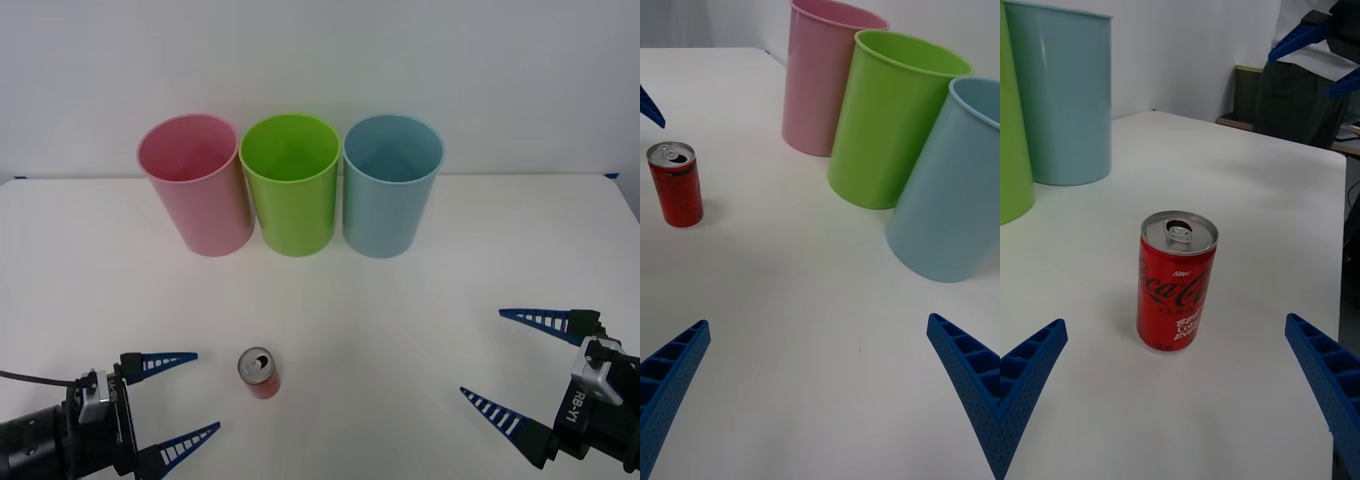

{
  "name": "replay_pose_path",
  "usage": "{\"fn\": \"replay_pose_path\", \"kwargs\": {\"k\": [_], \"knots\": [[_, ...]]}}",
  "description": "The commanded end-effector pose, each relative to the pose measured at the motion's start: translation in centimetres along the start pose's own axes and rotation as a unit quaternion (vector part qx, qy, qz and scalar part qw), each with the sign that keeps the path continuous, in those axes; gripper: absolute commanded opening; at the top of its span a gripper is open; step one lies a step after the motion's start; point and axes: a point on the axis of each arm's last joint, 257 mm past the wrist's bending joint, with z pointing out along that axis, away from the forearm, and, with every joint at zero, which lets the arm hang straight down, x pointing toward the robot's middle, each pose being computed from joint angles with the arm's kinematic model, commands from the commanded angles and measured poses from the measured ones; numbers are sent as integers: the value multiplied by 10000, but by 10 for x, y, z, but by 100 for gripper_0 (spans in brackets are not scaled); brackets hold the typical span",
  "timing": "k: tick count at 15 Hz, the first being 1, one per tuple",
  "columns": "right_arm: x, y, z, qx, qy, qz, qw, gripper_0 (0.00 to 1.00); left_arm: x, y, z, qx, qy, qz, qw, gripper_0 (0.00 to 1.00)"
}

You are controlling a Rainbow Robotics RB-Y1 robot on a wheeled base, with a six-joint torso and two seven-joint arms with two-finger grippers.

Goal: Put cans in the blue bin and PET bottles in the pink bin and trash in the green bin.

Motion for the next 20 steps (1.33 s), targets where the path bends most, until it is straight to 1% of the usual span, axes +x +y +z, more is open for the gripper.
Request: {"fn": "replay_pose_path", "kwargs": {"k": [1, 5, 9, 11, 13, 16, 18, 20], "knots": [[0, 0, 0, 0, 0, 0, 10000, 100, 4, 0, 17, -33, 39, 33, 10000, 100], [0, 0, 0, 0, 0, 0, 10000, 100, 7, 1, 40, -18, 94, 97, 9999, 100], [0, 0, 0, 0, 0, 0, 10000, 100, 16, 6, 69, -95, 114, 161, 9998, 100], [0, 0, 0, 0, 0, 0, 10000, 100, 16, 7, 78, -109, 110, 200, 9997, 100], [0, 0, 0, 0, 0, 0, 10000, 100, 16, 4, 88, -75, 92, 193, 9997, 100], [0, 0, 0, 0, 0, 0, 10000, 100, 20, 5, 104, -19, 123, 203, 9997, 100], [0, 0, 0, 0, 0, 0, 10000, 100, 19, 8, 113, -45, 123, 225, 9997, 100], [0, 0, 0, 0, 0, 0, 10000, 100, 20, 11, 119, -7, 146, 237, 9996, 100]]}}
